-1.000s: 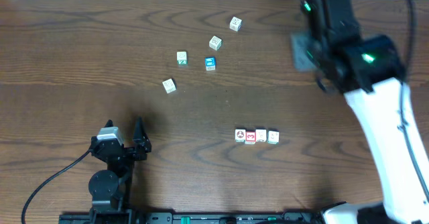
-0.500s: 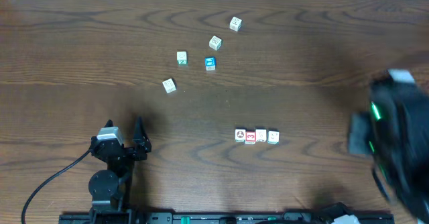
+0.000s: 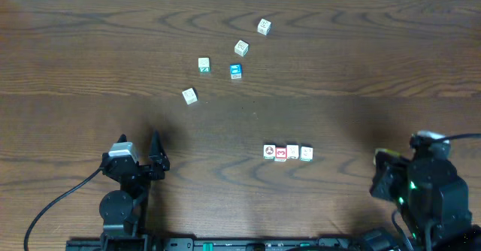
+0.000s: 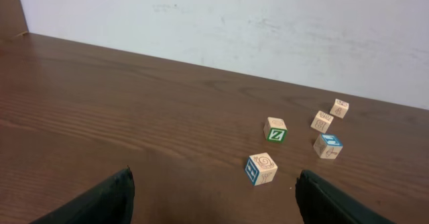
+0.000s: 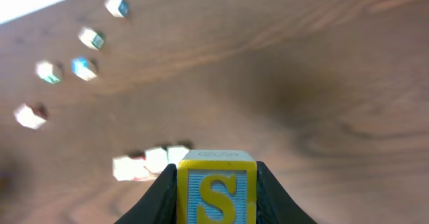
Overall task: Lift 5 blocks
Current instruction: 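Carry the S block down to the right end of the row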
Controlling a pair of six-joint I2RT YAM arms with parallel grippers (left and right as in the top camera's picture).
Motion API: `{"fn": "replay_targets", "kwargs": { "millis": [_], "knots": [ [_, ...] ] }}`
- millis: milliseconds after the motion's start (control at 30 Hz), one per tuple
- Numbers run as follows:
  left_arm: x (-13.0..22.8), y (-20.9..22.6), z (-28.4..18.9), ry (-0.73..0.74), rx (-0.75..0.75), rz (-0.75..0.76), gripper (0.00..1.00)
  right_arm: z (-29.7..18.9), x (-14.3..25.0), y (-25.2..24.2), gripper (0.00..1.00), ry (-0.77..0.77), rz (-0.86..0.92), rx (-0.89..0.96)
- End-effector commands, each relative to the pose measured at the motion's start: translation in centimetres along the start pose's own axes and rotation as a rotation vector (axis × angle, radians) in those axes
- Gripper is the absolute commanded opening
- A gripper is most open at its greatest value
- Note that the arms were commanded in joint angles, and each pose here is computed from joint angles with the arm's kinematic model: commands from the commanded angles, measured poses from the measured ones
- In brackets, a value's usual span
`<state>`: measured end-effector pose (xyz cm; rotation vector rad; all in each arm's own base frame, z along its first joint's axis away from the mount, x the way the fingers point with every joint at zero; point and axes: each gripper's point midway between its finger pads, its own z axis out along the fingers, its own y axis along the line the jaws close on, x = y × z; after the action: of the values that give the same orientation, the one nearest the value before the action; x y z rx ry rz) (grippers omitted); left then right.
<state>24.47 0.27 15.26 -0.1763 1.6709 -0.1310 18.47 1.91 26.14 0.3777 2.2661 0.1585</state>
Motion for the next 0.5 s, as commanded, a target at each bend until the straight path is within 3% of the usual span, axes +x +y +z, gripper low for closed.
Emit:
{"fn": "replay_targets", "kwargs": {
  "millis": [0,467],
  "knots": [
    [1.6,0.3,0.1,0.046,-0.011,0.004,0.77,3.0,1.0,1.2,0.10,0.057,0.058,-0.007],
    [1.6,0.3,0.1,0.046,-0.011,0.004,0.77,16.0,9.6,0.3,0.13,0.342,-0.179,0.151]
  ]
}}
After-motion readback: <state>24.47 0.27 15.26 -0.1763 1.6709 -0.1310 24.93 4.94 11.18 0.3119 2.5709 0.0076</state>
